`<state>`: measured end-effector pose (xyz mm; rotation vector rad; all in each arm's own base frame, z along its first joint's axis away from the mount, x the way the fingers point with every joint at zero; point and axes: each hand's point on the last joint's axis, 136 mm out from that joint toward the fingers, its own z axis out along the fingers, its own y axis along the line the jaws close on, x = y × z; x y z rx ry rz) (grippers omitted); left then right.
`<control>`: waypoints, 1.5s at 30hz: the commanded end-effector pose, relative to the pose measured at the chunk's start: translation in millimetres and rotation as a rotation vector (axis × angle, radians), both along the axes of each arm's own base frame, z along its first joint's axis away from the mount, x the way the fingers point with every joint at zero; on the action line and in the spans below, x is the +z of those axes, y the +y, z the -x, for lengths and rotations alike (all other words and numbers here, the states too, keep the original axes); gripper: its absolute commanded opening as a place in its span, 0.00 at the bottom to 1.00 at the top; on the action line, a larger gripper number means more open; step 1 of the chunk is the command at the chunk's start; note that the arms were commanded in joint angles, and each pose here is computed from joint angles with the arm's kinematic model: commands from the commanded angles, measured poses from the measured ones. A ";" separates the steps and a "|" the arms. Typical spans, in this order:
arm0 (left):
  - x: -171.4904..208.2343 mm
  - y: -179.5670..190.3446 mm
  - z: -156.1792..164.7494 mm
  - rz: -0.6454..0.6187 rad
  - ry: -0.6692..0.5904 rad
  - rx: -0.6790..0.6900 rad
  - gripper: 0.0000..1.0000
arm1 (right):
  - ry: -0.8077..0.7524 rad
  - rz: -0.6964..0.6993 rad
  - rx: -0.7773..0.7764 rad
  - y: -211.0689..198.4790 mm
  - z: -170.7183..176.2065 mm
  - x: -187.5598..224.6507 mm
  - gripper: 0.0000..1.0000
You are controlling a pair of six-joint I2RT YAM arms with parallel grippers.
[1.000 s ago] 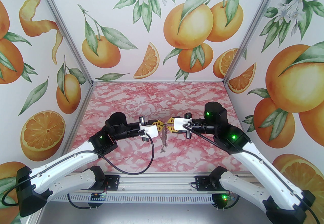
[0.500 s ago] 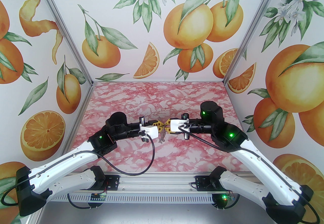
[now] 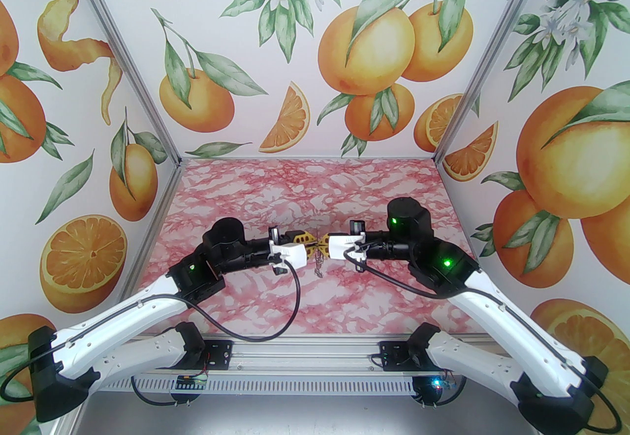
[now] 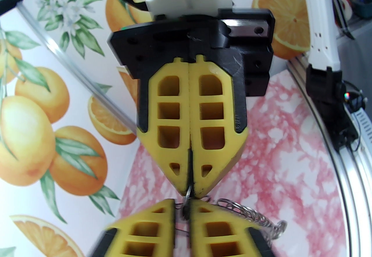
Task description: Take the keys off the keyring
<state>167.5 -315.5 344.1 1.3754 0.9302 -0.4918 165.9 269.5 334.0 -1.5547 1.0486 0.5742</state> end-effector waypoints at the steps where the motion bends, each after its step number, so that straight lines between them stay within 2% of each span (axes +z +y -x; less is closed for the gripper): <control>1: 10.7 10.5 5.4 0.061 -0.027 0.020 0.28 | -0.100 -0.072 -0.027 -1.6 -3.1 9.0 0.00; 5: 0.2 15.2 4.1 0.061 -0.006 0.039 0.36 | -0.157 -0.067 -0.039 -2.5 -5.8 6.8 0.00; 14: -24.1 8.4 0.5 0.034 0.042 0.026 0.41 | -0.353 0.024 -0.106 -3.3 -17.0 -13.2 0.00; 16: -27.3 8.8 -2.4 0.040 0.052 0.034 0.41 | -0.358 0.021 -0.101 -2.8 -16.4 -14.0 0.00; 23: -16.1 16.5 0.1 0.149 0.085 -0.015 0.40 | -0.249 -0.118 -0.018 5.2 1.4 6.6 0.00; 35: -1.3 12.2 12.7 0.245 0.121 -0.126 0.32 | -0.049 -0.336 0.100 5.9 15.5 35.4 0.00; 45: 13.4 12.6 11.3 0.324 0.101 -0.133 0.26 | 0.047 -0.412 0.172 7.1 21.8 47.0 0.00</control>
